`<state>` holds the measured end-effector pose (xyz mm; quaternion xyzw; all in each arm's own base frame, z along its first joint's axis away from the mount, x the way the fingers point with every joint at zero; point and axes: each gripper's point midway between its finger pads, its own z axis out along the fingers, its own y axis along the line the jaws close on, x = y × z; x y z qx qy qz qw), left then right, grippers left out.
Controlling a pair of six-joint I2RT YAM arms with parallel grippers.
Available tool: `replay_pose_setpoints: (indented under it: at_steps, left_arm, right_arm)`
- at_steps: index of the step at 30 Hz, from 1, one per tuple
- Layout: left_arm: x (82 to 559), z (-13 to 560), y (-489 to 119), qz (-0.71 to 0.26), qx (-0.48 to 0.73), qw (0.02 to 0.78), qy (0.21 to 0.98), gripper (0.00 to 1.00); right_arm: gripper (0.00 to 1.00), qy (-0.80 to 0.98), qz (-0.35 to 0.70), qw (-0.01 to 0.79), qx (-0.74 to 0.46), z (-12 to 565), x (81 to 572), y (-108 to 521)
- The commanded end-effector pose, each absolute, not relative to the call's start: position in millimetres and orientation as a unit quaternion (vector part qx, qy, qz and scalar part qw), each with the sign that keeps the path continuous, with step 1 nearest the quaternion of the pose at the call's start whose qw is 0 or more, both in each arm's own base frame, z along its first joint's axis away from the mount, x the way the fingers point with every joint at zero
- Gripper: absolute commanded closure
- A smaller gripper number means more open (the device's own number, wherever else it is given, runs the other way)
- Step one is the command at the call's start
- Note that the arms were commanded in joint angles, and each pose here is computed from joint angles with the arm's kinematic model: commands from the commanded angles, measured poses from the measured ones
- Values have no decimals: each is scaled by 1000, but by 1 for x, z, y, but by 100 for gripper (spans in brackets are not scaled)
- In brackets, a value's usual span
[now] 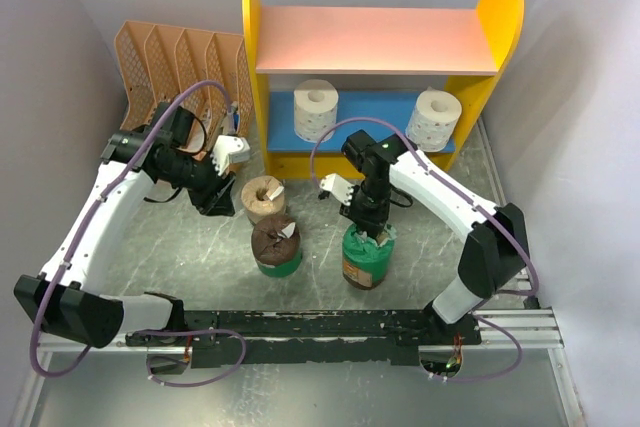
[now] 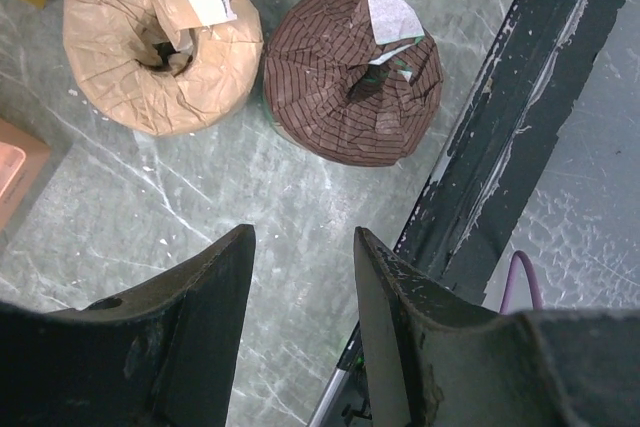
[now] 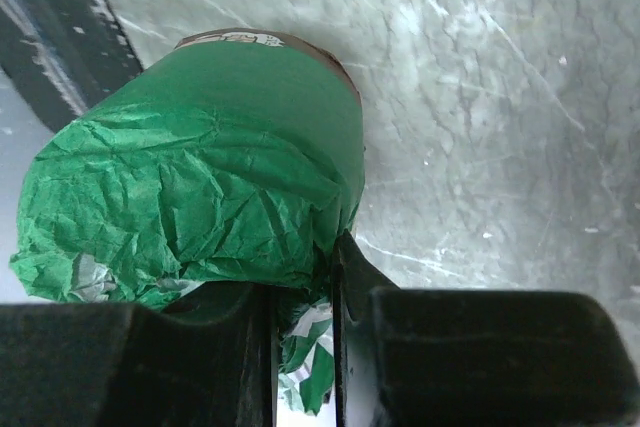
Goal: Place and organize the paper towels onto the shelf
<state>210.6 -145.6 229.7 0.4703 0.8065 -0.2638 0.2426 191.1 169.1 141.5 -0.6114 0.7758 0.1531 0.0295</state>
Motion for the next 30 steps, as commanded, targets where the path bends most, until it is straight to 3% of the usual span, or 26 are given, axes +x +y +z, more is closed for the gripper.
replay_pose_setpoints:
  at_steps: [1, 5, 9, 24, 30]
  left_arm:
    - [205, 233, -148, -278, 469, 255, 799, 44]
    - [203, 232, -148, -281, 468, 253, 799, 44]
    - [201, 234, -149, -287, 467, 254, 797, 44]
    - [195, 229, -148, -290, 471, 248, 796, 40]
    - [194, 229, -148, -292, 474, 244, 794, 40]
  right_arm:
    - [100, 792, 91, 78, -599, 144, 218, 162]
    - [100, 814, 21, 113, -569, 129, 251, 156]
    - [100, 819, 19, 139, -557, 133, 263, 163]
    - [91, 827, 19, 118, -549, 118, 254, 157]
    - [74, 824, 14, 121, -553, 129, 256, 156]
